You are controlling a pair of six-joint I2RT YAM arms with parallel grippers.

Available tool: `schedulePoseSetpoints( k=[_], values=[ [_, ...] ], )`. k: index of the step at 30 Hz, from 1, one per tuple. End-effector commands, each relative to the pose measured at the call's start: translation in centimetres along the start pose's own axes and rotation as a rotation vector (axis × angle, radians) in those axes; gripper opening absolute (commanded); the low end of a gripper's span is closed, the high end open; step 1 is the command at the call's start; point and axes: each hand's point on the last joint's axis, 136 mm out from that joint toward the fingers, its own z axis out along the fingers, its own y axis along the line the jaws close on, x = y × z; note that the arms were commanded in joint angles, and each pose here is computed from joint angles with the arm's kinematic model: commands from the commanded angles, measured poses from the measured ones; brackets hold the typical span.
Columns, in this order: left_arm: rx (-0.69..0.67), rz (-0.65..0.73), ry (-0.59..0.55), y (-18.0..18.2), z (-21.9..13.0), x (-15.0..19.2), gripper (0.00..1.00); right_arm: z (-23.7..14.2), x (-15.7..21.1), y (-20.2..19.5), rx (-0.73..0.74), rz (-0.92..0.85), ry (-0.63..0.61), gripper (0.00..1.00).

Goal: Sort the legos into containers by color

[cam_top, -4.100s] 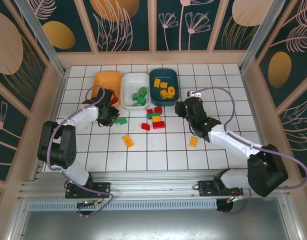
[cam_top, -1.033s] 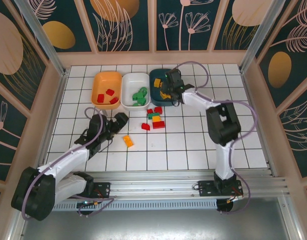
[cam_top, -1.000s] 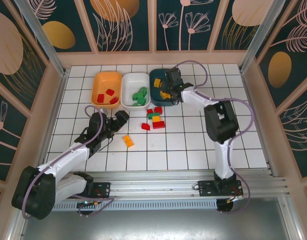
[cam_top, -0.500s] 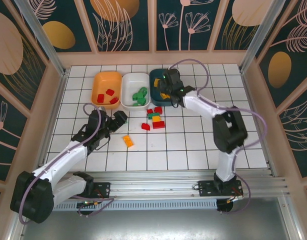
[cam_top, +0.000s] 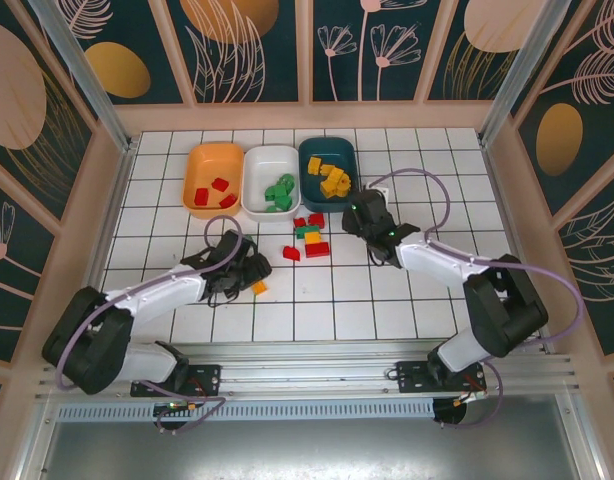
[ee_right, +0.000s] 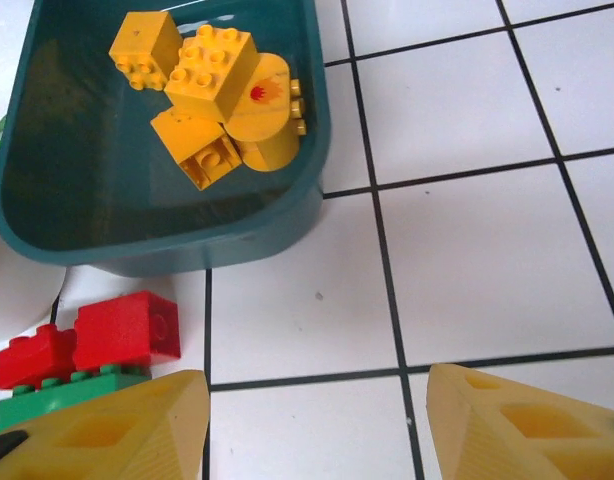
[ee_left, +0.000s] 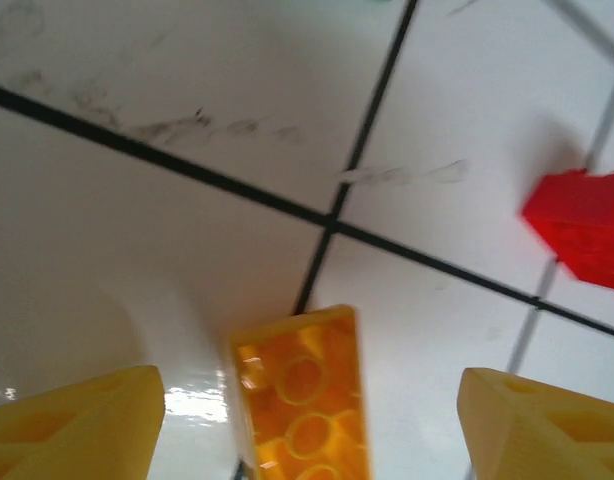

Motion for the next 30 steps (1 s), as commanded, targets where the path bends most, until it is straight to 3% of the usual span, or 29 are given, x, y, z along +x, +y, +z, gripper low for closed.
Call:
schedulePoseSetpoints(
  k=[1,5,11,21,25,30],
  values=[
    [-0.096,-0.012,0.03,0.8,1.3,0.5,0.72,-1.8,-2.2,-1.0,0.015,0.059,-0.094,0.6],
    [-0.182,0.031,0.046,0.8,2.7,0.7,0.61,-2.1,-1.9,-2.1,0.03,0.065,-0.101,0.6],
    [-0.179,0.05,0.007,0.1,2.6,-0.2,0.4,-2.9,-1.7,-3.0,0.017,0.083,-0.104,0.6],
    [-0.099,0.1,-0.053,-3.2,0.3,-2.2,0.29,-3.1,-2.0,-3.7,0.007,0.112,-0.106,0.6],
    [-0.024,0.146,-0.097,-6.7,-1.3,-4.0,0.28,-3.2,-2.0,-3.5,-0.01,0.121,-0.11,0.6],
    [0.085,0.258,-0.176,-14.2,-2.8,-7.8,0.27,-3.2,-2.0,-3.7,-0.013,0.128,-0.11,0.6]
  ],
)
